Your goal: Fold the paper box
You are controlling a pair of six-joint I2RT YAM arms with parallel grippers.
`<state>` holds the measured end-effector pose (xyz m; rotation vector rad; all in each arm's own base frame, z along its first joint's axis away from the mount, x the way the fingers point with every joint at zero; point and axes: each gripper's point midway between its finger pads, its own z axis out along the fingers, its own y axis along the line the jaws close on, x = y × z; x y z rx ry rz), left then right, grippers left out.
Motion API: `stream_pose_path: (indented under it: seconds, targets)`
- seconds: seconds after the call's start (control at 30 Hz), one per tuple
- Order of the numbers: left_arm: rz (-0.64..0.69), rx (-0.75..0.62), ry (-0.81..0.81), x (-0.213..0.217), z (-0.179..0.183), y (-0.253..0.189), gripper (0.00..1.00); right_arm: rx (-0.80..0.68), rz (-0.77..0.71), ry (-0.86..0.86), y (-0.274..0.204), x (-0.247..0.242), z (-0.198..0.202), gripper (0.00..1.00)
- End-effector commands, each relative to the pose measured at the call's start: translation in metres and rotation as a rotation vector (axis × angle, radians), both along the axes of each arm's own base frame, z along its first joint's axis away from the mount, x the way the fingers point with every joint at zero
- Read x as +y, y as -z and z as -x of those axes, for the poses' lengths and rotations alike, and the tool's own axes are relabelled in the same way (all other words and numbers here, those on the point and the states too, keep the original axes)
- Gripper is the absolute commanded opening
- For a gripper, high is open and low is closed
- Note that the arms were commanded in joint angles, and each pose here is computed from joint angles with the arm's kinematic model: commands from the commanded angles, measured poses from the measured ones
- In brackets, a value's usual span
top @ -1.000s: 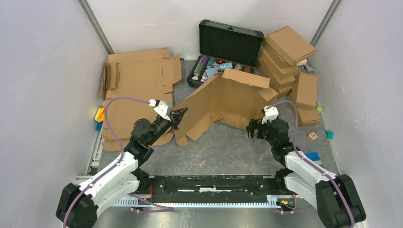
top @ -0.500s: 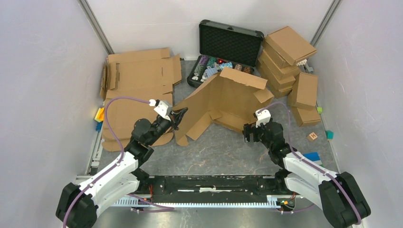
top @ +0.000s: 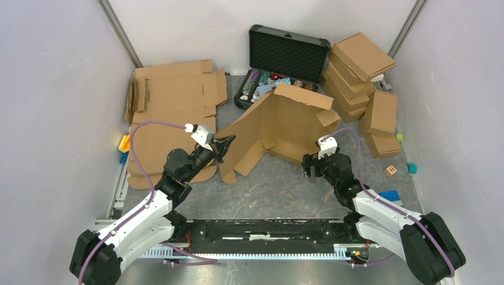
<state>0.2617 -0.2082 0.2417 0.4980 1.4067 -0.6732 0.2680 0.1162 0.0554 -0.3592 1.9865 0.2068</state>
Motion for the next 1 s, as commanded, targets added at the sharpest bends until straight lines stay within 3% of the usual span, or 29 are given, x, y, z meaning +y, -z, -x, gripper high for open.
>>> stream_pose_path:
  seconds: [0.0,0.2,0.4,0.63,0.77,0.97]
  targets:
    - [0.086,0.027,0.092,-0.013,0.018,-0.016,0.02,-0.091,-0.15,0.004,-0.034,0.019,-0.014,0.98]
    - [0.102,0.06,0.137,-0.021,0.028,-0.012,0.02,-0.094,-0.252,0.017,-0.043,0.028,-0.018,0.94]
    - [0.093,0.086,0.135,-0.022,0.028,-0.005,0.02,-0.081,-0.261,0.032,-0.039,0.028,-0.019,0.9]
    - [0.072,0.115,0.102,-0.019,0.022,0.003,0.02,-0.046,-0.067,0.138,-0.018,-0.003,-0.026,0.92]
    - [0.064,0.125,0.101,-0.02,0.021,0.005,0.02,0.015,-0.016,0.083,-0.002,0.002,-0.021,0.98]
    - [0.055,0.13,0.089,-0.019,0.019,0.008,0.02,0.078,0.063,0.035,0.019,0.002,-0.011,0.98]
